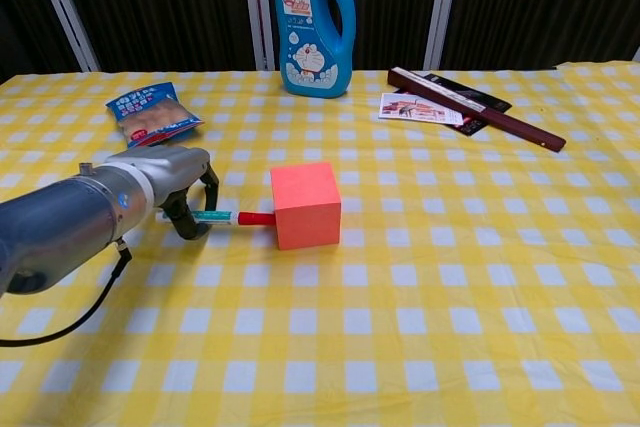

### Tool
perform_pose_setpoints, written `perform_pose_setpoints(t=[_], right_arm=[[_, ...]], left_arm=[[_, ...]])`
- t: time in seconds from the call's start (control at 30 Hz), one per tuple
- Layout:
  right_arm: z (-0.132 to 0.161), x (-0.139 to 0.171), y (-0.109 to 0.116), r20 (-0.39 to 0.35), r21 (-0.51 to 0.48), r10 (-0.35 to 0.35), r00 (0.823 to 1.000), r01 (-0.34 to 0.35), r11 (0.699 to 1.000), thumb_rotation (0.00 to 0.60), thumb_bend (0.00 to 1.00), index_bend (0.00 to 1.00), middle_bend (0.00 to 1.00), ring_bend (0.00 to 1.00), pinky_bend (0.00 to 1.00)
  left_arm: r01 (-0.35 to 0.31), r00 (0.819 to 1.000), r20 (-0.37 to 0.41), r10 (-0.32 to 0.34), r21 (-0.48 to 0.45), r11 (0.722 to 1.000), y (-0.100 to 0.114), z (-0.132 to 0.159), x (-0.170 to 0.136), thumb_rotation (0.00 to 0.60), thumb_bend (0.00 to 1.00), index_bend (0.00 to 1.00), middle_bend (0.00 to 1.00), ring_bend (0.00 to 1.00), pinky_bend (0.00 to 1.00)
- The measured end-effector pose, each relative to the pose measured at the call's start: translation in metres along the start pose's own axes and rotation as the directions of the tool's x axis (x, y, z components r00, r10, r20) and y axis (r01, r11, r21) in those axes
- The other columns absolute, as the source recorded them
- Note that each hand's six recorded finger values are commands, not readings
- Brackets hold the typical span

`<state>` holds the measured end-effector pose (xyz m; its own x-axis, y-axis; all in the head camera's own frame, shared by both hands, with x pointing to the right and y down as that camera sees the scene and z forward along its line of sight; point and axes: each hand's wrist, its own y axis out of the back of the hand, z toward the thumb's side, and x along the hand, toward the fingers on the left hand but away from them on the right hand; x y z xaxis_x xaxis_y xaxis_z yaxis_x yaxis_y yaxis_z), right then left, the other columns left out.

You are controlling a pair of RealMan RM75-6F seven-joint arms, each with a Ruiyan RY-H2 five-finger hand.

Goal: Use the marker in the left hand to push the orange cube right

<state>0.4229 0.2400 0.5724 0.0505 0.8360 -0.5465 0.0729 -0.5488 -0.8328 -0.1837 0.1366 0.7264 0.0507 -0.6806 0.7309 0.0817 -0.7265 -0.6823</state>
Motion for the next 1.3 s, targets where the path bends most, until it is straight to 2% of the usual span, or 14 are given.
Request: perform_pose_setpoints(t=[0.27, 0.47, 1.07, 1.3], right_arm=[[0.0, 0.0, 0.0, -0.001, 0.002, -0.001, 1.0, 0.001, 1.0, 0.6, 0.38, 0.0, 0.0, 0.0, 0.0], [0.0, 0.0, 0.0, 0.002, -0.003, 0.001, 1.0, -0.001, 1.0, 0.6, 0.38, 0.0, 0.0, 0.0, 0.0], [-0.002, 0.0, 0.001, 0.005, -0.01, 0.002, 1.0, -0.001, 1.0, 0.6, 0.38, 0.0, 0.0, 0.0, 0.0], [-0.003, 0.001, 0.002, 0.007, -0.013, 0.001, 1.0, -0.001, 1.0, 0.6, 0.38, 0.0, 0.0, 0.0, 0.0]], left_arm=[[-0.002, 1.0, -0.01, 0.003, 0.025, 1.0, 0.003, -0.003, -0.007, 0.6, 0.5, 0.55, 0.11, 0.02, 0.12], [-0.001, 1.0, -0.006, 0.001, 0.024, 1.0, 0.004, 0.007, -0.004, 0.6, 0.5, 0.55, 0.12, 0.02, 0.12], [0.004, 0.999, 0.042, -0.005, 0.01, 1.0, 0.004, 0.068, 0.004, 0.6, 0.5, 0.55, 0.12, 0.02, 0.12], [-0.005, 0.998, 0.061, 0.005, 0.0, 1.0, 0.011, 0.085, 0.003, 0.6, 0.5, 0.55, 0.12, 0.02, 0.12]])
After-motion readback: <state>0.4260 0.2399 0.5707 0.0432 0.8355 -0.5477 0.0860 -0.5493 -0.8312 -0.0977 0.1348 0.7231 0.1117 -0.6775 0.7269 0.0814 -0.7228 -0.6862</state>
